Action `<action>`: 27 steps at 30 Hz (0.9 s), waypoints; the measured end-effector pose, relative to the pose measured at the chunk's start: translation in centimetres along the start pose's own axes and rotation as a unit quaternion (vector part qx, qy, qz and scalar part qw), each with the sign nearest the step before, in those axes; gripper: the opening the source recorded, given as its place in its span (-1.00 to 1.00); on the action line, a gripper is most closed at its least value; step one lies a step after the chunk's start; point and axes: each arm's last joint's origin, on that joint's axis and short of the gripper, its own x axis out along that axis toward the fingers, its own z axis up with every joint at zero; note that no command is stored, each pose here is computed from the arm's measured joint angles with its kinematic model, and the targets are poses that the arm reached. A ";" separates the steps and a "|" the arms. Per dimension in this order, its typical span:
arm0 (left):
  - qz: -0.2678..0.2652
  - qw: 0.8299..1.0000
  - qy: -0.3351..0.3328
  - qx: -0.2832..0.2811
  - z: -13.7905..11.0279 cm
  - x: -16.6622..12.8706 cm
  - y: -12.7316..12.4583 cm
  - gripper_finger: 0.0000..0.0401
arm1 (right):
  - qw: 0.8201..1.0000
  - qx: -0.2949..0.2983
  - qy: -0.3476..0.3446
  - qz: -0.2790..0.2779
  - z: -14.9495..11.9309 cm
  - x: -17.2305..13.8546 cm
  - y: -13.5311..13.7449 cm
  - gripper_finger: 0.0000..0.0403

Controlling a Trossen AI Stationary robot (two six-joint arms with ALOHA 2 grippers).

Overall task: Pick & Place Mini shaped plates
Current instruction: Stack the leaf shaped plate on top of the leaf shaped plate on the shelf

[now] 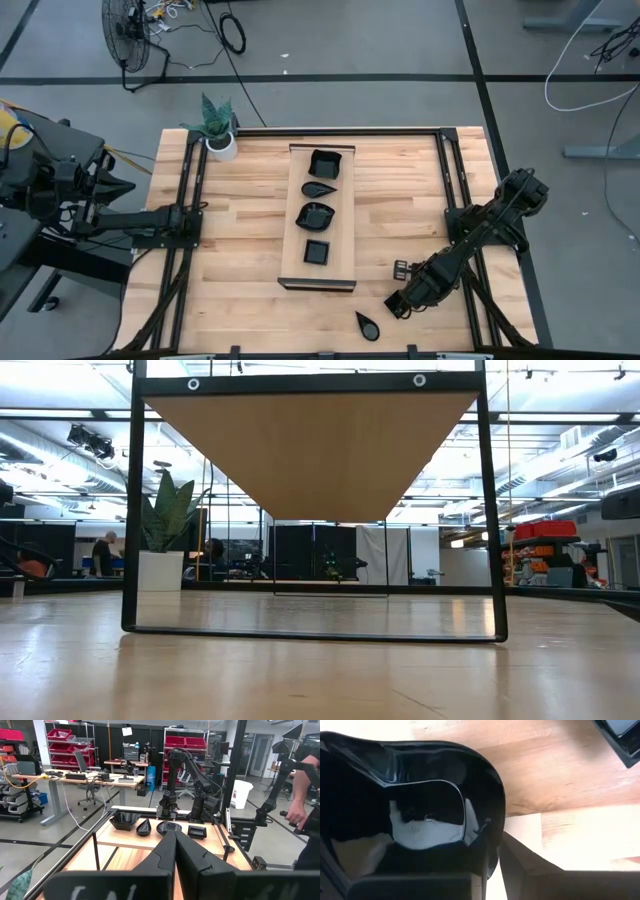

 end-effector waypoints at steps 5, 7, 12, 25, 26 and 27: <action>0.000 1.000 0.000 0.000 0.0 0.0 0.0 -0.93 | 1.000 0.006 -0.008 -0.005 -0.4 -0.6 -0.1 -0.80; 0.000 1.000 0.000 0.000 0.0 0.0 0.0 -0.93 | 1.000 0.009 -0.008 -0.005 -0.6 -0.8 -0.1 -0.80; 0.000 1.000 0.000 0.000 0.0 0.0 0.0 -0.93 | 1.000 0.014 -0.003 0.001 -0.9 -0.9 -0.1 -0.80; 0.000 1.000 0.000 0.000 0.0 0.0 0.0 -0.93 | 1.000 0.014 -0.003 0.007 -1.0 -0.9 -0.1 -0.87; 0.000 1.000 0.000 0.000 0.0 0.0 0.0 -0.93 | 1.000 0.014 -0.003 0.007 -1.0 -0.9 -0.1 -0.89; 0.000 1.000 0.000 0.000 0.0 0.0 0.0 -0.93 | 1.000 0.014 -0.003 0.007 -1.0 -0.9 -0.1 -0.92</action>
